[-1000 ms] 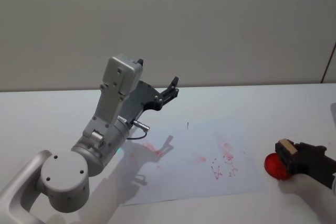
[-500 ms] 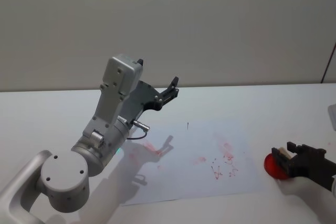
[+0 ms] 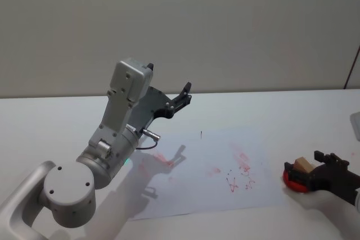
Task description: Use the one hand to pick up the stamp and affix it onto the A4 paper.
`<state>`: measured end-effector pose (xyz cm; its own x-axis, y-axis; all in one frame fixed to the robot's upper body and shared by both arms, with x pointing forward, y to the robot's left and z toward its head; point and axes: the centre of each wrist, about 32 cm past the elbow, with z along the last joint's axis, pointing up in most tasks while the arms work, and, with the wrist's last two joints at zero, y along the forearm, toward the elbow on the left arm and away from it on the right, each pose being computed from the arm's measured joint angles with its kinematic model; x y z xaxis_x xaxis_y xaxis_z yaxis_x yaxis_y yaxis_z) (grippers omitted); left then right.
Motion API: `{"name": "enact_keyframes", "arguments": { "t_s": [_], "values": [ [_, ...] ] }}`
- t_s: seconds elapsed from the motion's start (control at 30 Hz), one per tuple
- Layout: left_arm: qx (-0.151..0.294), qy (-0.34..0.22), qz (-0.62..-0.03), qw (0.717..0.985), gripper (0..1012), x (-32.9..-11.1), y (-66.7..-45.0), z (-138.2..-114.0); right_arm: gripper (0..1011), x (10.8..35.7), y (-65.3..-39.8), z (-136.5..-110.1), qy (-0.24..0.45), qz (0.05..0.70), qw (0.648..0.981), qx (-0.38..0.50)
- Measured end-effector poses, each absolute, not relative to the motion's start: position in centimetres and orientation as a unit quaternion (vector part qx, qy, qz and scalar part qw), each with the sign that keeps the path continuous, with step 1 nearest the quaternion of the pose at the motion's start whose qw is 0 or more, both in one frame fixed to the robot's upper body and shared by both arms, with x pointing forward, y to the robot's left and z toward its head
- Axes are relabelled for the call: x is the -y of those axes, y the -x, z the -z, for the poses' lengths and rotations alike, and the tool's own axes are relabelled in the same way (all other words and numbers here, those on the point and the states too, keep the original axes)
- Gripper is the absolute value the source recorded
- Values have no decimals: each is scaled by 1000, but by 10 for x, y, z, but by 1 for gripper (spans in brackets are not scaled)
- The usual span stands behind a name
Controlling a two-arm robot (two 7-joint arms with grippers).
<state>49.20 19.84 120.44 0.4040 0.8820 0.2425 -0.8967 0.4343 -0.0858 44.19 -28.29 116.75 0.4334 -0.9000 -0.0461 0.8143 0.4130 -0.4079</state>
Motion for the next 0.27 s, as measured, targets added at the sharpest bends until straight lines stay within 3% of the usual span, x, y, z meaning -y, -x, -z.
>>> {"name": "enact_keyframes", "arguments": {
  "t_s": [0.1, 0.27],
  "values": [
    [126, -29, -531, 837, 1001, -198, -492, -1204, 960, 283, -442, -1167, 165, 516, 830, -130],
    [126, -29, -531, 837, 1001, -198, -492, -1204, 1001, 283, -442, -1167, 166, 516, 830, -131]
  ]
}}
